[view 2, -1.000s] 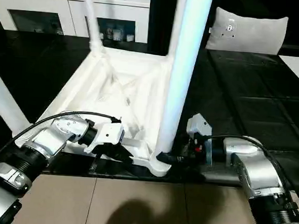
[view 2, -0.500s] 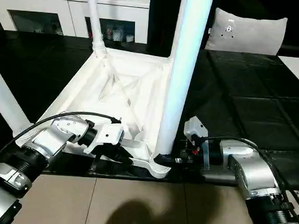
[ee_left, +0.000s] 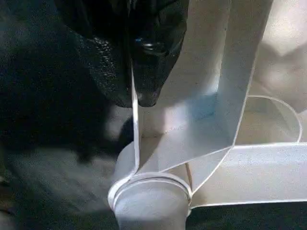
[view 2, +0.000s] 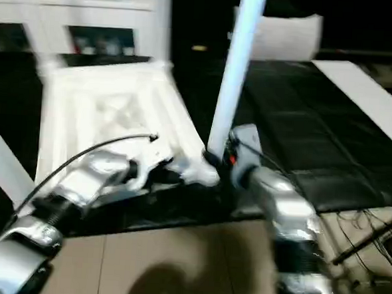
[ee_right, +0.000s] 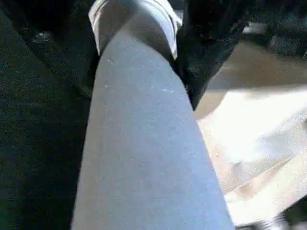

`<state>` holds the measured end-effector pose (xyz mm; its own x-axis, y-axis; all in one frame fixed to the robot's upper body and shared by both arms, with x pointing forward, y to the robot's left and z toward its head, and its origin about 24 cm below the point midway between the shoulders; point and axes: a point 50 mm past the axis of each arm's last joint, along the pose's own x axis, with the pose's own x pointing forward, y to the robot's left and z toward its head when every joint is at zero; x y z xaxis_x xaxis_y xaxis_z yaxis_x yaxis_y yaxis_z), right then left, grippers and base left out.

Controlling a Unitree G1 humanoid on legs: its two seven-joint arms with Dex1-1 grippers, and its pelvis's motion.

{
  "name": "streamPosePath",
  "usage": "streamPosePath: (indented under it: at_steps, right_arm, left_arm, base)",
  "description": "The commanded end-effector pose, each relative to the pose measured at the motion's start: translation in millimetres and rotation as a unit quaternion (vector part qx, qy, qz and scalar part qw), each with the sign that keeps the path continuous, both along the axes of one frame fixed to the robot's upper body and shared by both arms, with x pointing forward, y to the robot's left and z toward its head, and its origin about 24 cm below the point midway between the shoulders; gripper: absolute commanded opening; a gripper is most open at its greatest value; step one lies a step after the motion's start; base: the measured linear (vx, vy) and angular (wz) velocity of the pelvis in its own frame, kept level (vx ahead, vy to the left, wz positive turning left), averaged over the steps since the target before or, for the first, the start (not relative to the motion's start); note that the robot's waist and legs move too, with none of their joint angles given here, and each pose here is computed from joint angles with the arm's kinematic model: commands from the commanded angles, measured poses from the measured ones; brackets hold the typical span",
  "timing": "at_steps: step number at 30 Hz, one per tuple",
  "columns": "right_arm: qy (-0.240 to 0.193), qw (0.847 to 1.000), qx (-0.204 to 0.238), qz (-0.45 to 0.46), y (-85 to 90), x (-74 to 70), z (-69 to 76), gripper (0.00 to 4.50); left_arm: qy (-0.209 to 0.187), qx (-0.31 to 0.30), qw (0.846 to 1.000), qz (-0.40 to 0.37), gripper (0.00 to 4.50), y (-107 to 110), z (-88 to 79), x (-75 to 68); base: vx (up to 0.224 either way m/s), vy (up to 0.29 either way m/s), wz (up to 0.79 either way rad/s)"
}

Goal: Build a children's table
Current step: Rotate leg to tighten

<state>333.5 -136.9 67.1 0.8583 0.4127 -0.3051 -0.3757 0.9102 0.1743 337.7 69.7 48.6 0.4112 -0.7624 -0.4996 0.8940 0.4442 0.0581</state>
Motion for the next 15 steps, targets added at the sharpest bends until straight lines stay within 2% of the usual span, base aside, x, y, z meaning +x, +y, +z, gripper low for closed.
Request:
streamPosePath:
  at_steps: [1,2,3,6,7,8,9,11,12,13,15]
  right_arm:
    - [0.01,0.998,-0.011,-0.053,-9.4,4.4,-3.8,1.97]
    - [-0.017,0.998,-0.017,-0.051,-5.5,6.4,-0.4,1.97]
    - [-0.025,0.999,-0.015,-0.046,-3.6,6.3,0.8,2.66]
    - [-0.039,0.998,0.0,-0.048,-3.0,5.0,5.4,2.72]
    - [-0.041,0.998,-0.002,-0.049,-3.4,5.0,5.9,3.03]
    - [-0.045,0.998,-0.005,-0.05,-4.5,4.8,6.6,3.1]
    - [-0.054,0.997,-0.017,-0.05,-7.2,4.0,7.0,3.1]
    - [-0.059,0.997,-0.009,-0.041,-12.2,-0.1,6.4,3.15]
    - [-0.062,0.997,-0.015,-0.036,-15.2,-2.5,5.4,3.41]
    - [-0.072,0.996,-0.036,-0.025,-18.8,-6.7,4.4,3.5]
    - [-0.08,0.996,-0.044,-0.017,-20.3,-9.6,4.1,3.52]
  left_arm:
    - [-0.035,-0.044,0.998,-0.006,0.0,-13,22.0,5.9]
    - [-0.04,-0.051,0.998,0.007,0.0,-17,23.5,7.4]
    - [-0.044,-0.049,0.998,0.007,0.0,-18,23.7,7.5]
    - [-0.056,-0.029,0.998,-0.002,0.0,-16,21.9,7.5]
    - [-0.057,-0.027,0.998,-0.002,0.0,-16,21.7,7.6]
    - [-0.059,-0.024,0.998,-0.004,0.0,-15,21.4,7.7]
    - [-0.064,-0.02,0.998,-0.008,0.0,-13,21.2,7.8]
    - [-0.077,-0.008,0.997,-0.024,0.0,-8,21.2,7.6]
    - [-0.088,0.002,0.995,-0.036,0.0,-6,21.1,7.4]
    - [-0.104,0.022,0.993,-0.05,0.0,0,20.4,7.5]
    - [-0.114,0.035,0.991,-0.056,0.0,3,19.7,8.1]
  base:
    - [0.0,0.0,0.0]
    - [0.0,0.0,0.0]
    - [0.0,0.0,0.0]
    - [0.0,0.0,0.0]
    - [0.0,0.0,0.0]
    - [0.0,0.0,0.0]
    - [0.0,0.0,0.0]
    - [0.0,0.0,0.0]
    - [0.057,-0.011,0.03]
    - [0.0,0.0,0.0]
    - [0.0,0.0,0.0]
